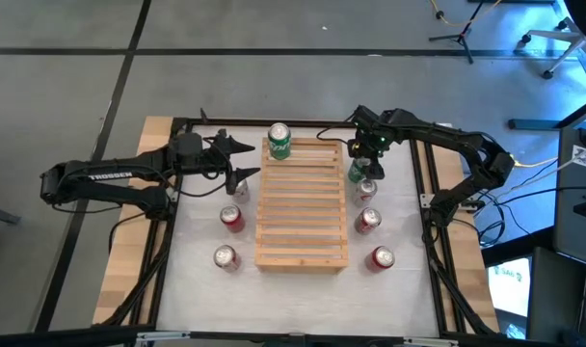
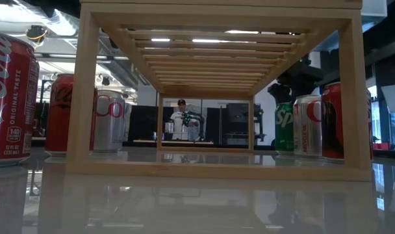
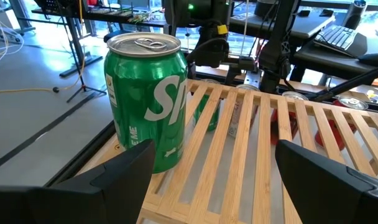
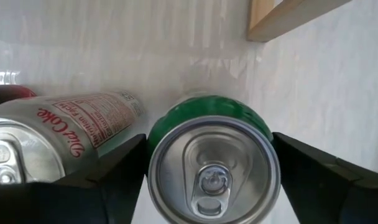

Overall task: Place canned beverage on shelf
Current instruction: Put the green soda can on the shelf aligned with the green soda can

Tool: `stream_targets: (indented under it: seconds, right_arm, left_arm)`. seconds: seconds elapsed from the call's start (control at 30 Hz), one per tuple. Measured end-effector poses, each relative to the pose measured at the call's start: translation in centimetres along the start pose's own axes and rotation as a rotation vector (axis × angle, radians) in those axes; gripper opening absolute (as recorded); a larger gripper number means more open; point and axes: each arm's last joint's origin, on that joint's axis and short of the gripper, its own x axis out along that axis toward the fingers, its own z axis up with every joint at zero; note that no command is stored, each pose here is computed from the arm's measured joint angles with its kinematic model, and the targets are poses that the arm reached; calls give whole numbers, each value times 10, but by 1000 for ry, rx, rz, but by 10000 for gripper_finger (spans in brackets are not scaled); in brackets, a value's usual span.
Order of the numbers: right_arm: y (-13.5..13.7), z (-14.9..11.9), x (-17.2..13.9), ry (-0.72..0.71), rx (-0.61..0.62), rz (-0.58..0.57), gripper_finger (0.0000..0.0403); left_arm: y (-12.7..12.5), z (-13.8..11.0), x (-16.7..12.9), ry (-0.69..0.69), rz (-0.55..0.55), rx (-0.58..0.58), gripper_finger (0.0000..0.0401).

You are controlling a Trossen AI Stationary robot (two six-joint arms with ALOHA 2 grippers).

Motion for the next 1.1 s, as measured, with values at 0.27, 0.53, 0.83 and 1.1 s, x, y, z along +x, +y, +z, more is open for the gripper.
stream_targets:
  seconds: [0.27,0.53,0.83,1.1]
  right_arm:
    - [0,0,0,1,0,1,284]
    - [1,-1,-1,5,0,4,296]
    - [0,8,-28,27,18,6,291]
    - [-1,19,-73,33,26,-54,289]
  left_arm:
    - [0,0,0,0,0,0,322]
    - [0,0,0,0,0,0,322]
    - [0,0,0,0,0,0,322]
    - [0,0,0,1,0,0,322]
